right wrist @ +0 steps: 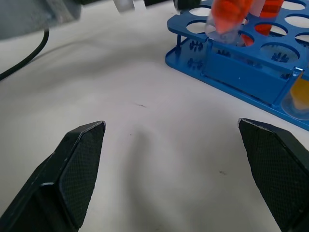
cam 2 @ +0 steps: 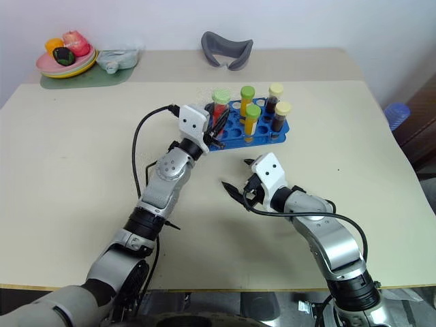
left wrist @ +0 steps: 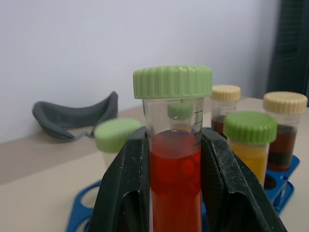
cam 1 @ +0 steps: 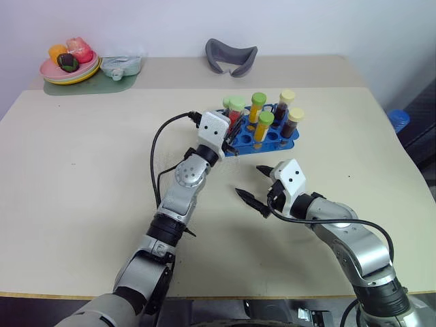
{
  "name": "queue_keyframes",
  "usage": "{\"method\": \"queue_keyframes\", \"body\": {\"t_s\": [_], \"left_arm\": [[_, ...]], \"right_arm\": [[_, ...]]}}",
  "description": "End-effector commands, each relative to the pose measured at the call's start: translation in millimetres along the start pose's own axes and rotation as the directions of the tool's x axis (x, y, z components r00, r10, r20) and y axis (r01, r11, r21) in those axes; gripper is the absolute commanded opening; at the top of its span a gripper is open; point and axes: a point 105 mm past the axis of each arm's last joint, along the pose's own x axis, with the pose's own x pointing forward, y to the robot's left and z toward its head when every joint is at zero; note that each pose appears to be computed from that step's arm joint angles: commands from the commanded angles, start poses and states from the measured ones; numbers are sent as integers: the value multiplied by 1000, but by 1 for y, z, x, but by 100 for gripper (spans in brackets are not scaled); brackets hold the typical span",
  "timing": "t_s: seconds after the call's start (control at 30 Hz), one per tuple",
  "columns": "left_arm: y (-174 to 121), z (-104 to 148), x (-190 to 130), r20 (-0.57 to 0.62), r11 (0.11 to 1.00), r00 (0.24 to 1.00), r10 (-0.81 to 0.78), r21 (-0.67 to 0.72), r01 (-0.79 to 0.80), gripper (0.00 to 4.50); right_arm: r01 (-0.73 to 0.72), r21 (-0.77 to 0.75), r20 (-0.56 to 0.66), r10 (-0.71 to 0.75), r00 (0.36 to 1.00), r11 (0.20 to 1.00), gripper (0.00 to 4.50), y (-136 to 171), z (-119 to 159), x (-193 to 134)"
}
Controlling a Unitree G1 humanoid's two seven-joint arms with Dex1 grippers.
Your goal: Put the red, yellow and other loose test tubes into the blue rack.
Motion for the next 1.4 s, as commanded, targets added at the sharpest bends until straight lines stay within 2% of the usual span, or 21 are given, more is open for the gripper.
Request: {"method": "queue_keyframes", "body": {"t_s": [0.03, 0.87, 1.03, 1.27, 1.4], "left_arm": [[1, 6, 4, 42, 1000, 999, -3, 3, 3, 86], [-3, -4, 13, 52, 999, 998, -22, -25, 24, 86], [3, 8, 5, 79, 996, 996, -43, -77, 49, 325], [36, 35, -38, 81, 991, 995, -54, -115, 63, 325], [68, 42, -81, -16, 997, 999, -49, -65, 47, 325]], "right_arm": [[2, -39, 64, 0, 998, 999, 450, 2, 20, -3], [62, 2, 99, -62, 993, 998, 450, -4, 25, -6], [66, -7, 98, -65, 993, 998, 450, -9, 25, -8], [143, -44, 81, -139, 987, 989, 450, -40, 25, -31], [193, -50, 59, -190, 980, 980, 450, -62, 23, -60]]}}
